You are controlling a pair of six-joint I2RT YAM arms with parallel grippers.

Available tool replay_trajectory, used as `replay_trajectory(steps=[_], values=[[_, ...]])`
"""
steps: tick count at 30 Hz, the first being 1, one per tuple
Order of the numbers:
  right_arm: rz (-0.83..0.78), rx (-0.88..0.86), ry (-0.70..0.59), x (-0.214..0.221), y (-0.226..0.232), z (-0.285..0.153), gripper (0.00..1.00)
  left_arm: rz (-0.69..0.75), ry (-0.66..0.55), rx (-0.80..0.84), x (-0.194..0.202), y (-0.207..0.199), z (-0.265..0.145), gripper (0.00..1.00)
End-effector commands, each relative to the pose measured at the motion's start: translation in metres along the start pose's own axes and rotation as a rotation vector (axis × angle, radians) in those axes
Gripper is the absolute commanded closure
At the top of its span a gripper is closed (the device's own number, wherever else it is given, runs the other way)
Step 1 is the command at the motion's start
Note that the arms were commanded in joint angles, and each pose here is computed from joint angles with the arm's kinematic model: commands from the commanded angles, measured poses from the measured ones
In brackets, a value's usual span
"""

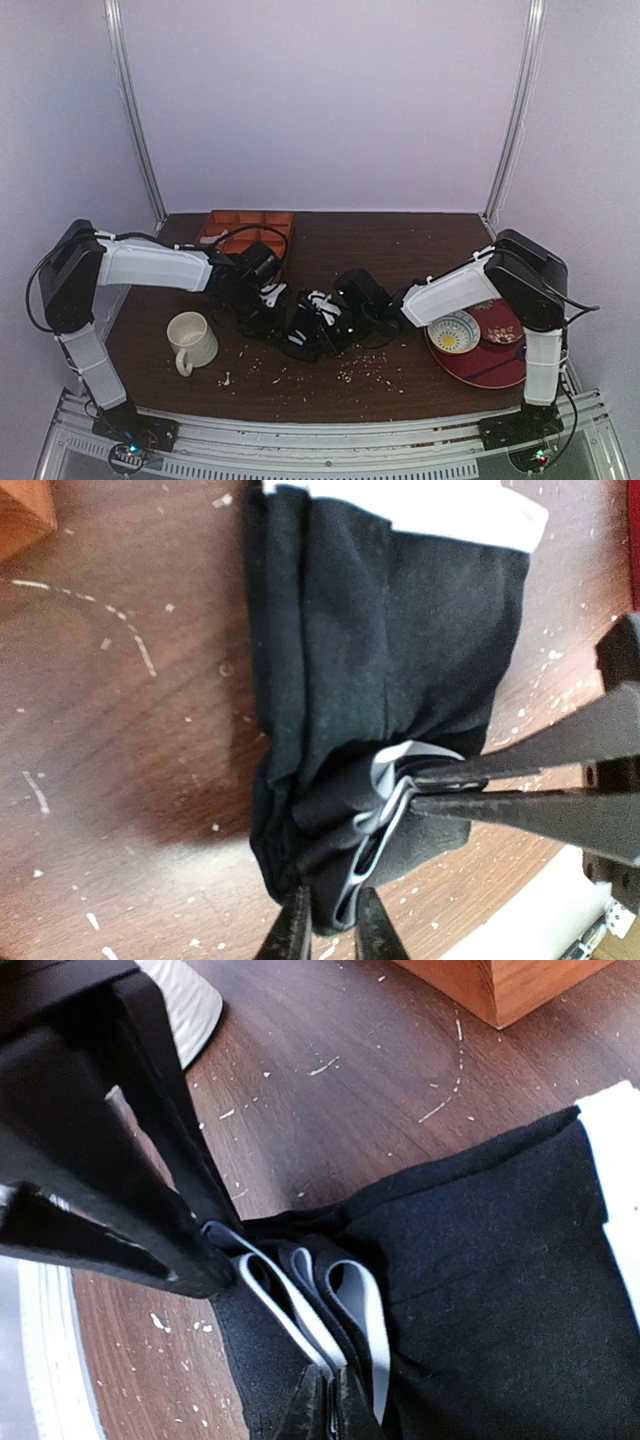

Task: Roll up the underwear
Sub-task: Roll the underwear at the center of the board.

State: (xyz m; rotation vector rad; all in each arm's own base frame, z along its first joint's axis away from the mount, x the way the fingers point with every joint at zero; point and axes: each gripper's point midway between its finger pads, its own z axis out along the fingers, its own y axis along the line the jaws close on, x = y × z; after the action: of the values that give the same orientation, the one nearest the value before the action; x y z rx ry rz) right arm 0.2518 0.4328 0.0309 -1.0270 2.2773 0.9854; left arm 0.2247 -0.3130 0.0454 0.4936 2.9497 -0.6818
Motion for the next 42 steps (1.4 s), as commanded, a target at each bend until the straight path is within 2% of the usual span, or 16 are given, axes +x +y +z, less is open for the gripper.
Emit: replay_trajectory(steps=[1,4,11,17,24,27,36,42], values=[[0.143,0.016,0.141,0.040,-0.022,0.009,1.00,0.015,-0.058,0.021,-0.014,-0.006,-0.017,0.73],[0.174,0.015,0.169,0.046,-0.026,0.010,1.00,0.025,-0.077,0.039,-0.018,-0.009,-0.018,0.67],[0.248,-0.006,0.181,0.048,-0.035,0.006,1.00,0.052,-0.066,0.068,-0.019,-0.010,-0.003,0.62],[0.239,-0.025,0.200,0.050,-0.032,0.004,1.00,0.033,-0.084,0.044,-0.022,0.003,0.005,0.59],[0.242,-0.033,0.231,0.057,-0.032,0.006,1.00,0.015,-0.155,0.018,-0.031,0.014,-0.011,0.56],[0.253,-0.041,0.244,0.059,-0.034,0.006,1.00,-0.001,-0.192,0.066,-0.035,0.013,-0.019,0.50],[0.271,-0.035,0.264,0.060,-0.039,0.005,1.00,0.031,-0.177,0.210,-0.030,-0.002,-0.005,0.48],[0.271,-0.039,0.263,0.060,-0.039,0.005,1.00,0.040,-0.147,0.236,-0.027,-0.002,0.009,0.48]])
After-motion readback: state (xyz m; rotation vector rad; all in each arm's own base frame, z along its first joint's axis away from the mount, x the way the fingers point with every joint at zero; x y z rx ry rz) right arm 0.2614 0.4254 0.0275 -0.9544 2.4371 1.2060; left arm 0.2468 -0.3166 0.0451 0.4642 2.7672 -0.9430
